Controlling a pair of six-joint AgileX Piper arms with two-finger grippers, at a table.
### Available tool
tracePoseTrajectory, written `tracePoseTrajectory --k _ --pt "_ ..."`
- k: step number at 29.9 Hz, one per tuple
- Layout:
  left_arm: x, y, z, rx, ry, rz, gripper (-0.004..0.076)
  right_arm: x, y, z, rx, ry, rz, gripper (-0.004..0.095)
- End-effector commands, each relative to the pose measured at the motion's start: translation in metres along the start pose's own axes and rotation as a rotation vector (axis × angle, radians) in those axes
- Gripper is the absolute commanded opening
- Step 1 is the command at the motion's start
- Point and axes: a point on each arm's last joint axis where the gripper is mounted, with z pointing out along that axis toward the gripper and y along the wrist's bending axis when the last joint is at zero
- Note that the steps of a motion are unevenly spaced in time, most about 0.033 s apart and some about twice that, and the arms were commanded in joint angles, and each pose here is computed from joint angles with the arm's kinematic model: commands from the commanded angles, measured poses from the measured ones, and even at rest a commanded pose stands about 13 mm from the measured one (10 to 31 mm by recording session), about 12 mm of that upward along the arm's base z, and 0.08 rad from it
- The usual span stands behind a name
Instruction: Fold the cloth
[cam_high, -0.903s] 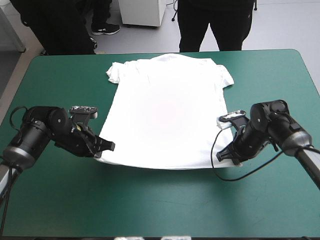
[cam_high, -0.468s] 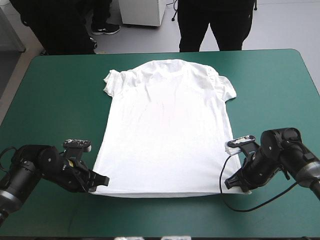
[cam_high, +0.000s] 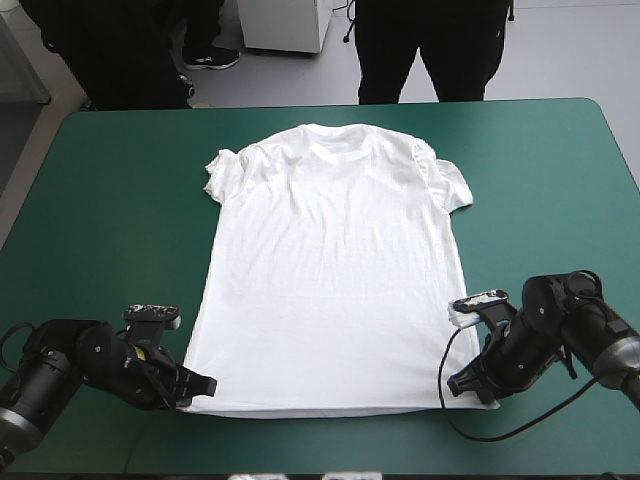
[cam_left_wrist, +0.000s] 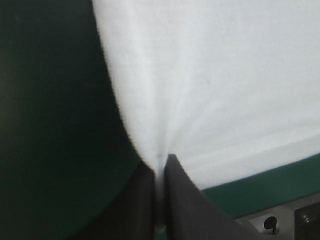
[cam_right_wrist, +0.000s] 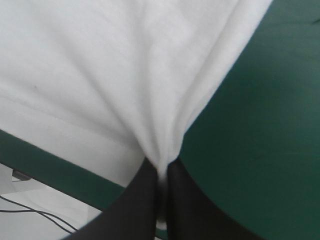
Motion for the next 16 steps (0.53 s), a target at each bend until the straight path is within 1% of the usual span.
tracePoseTrajectory --k 1,5,7,8,10,12,14,16 --pt "-0.004 -0.003 -0.004 0.021 -0.067 -0.004 0.0018 0.000 0.002 -0.009 -0.004 -0.049 -0.031 0.0095" --pt "-0.004 -0.002 0.001 0.017 -0.044 -0.010 0.0164 0.000 0.002 -0.009 -0.004 -0.049 -0.035 0.0297" --pt "-0.002 -0.002 0.002 0.014 -0.026 -0.011 0.0231 0.000 0.002 -0.009 -0.004 -0.049 -0.035 0.0367" --pt "-0.002 -0.002 0.002 0.014 -0.017 -0.010 0.0256 0.000 0.002 -0.009 -0.001 -0.048 -0.036 0.0413" --pt "0.001 -0.001 0.002 0.013 0.002 0.015 0.0293 -0.001 0.001 -0.011 0.011 -0.054 -0.042 0.0470" --pt "0.002 -0.002 0.001 0.014 0.025 0.021 0.0334 -0.004 -0.001 -0.017 0.050 -0.070 -0.059 0.0506" --pt "0.000 -0.004 -0.006 0.017 0.027 0.028 0.0365 -0.009 -0.003 -0.029 0.099 -0.096 -0.058 0.0511" --pt "-0.009 -0.009 -0.022 0.025 -0.017 0.042 0.0385 -0.015 -0.005 -0.044 0.147 -0.143 -0.051 0.0511"
